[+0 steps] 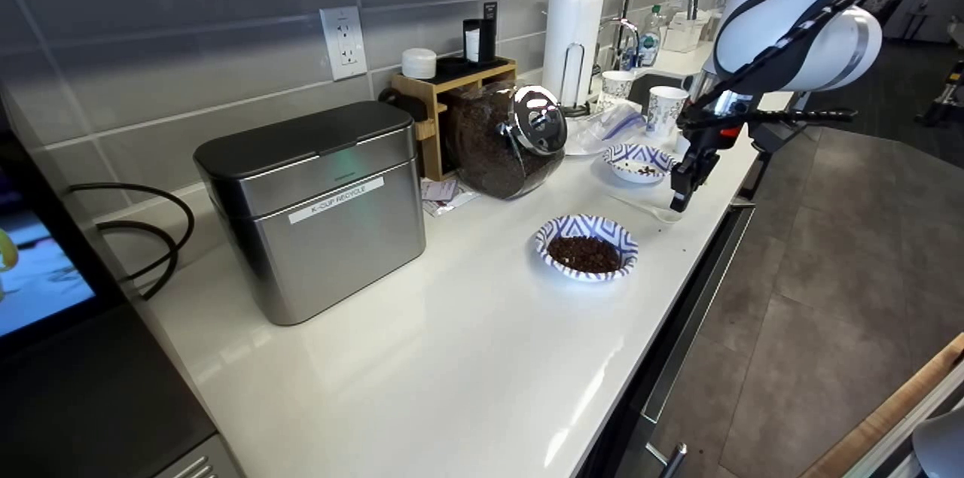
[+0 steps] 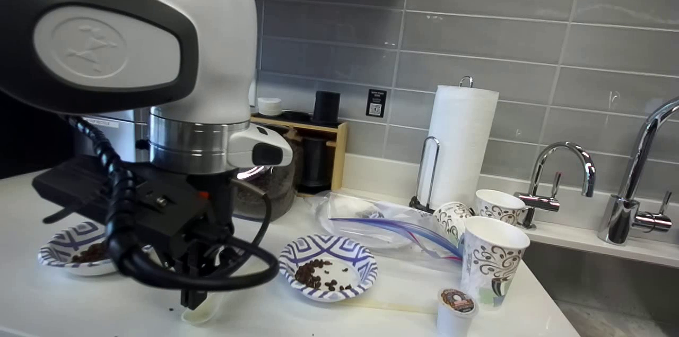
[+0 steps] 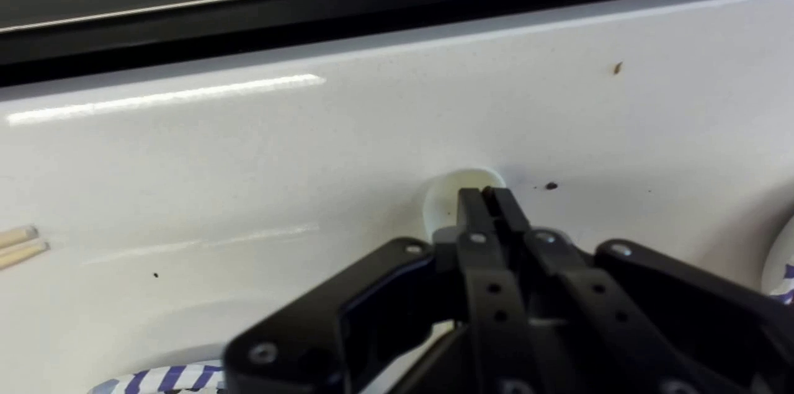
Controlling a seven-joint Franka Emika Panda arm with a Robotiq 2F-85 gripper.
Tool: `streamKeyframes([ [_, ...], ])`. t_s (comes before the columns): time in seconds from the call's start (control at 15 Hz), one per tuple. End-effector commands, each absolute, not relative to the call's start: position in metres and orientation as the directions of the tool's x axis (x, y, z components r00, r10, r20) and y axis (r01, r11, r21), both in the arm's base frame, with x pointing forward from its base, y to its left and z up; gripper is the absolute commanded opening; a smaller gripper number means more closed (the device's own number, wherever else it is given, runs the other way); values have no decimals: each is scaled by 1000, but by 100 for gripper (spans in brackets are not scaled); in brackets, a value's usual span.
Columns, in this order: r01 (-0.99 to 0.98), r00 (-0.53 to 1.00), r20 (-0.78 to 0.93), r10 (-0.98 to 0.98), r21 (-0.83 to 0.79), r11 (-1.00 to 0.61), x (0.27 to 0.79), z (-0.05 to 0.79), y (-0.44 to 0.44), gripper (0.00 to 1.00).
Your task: Put one brown object on the paper towel
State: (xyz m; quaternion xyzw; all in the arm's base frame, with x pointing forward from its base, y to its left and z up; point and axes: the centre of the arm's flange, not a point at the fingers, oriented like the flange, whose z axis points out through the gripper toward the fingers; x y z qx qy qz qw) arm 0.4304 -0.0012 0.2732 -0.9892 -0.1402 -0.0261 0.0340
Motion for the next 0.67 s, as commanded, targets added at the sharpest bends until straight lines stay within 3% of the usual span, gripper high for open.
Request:
streamKeyframes([
  [0.0,290,956,55,288,-50,-956,439,268,1,2],
  [0.6,304,952,44,303,-38,-952,448,262,7,2],
])
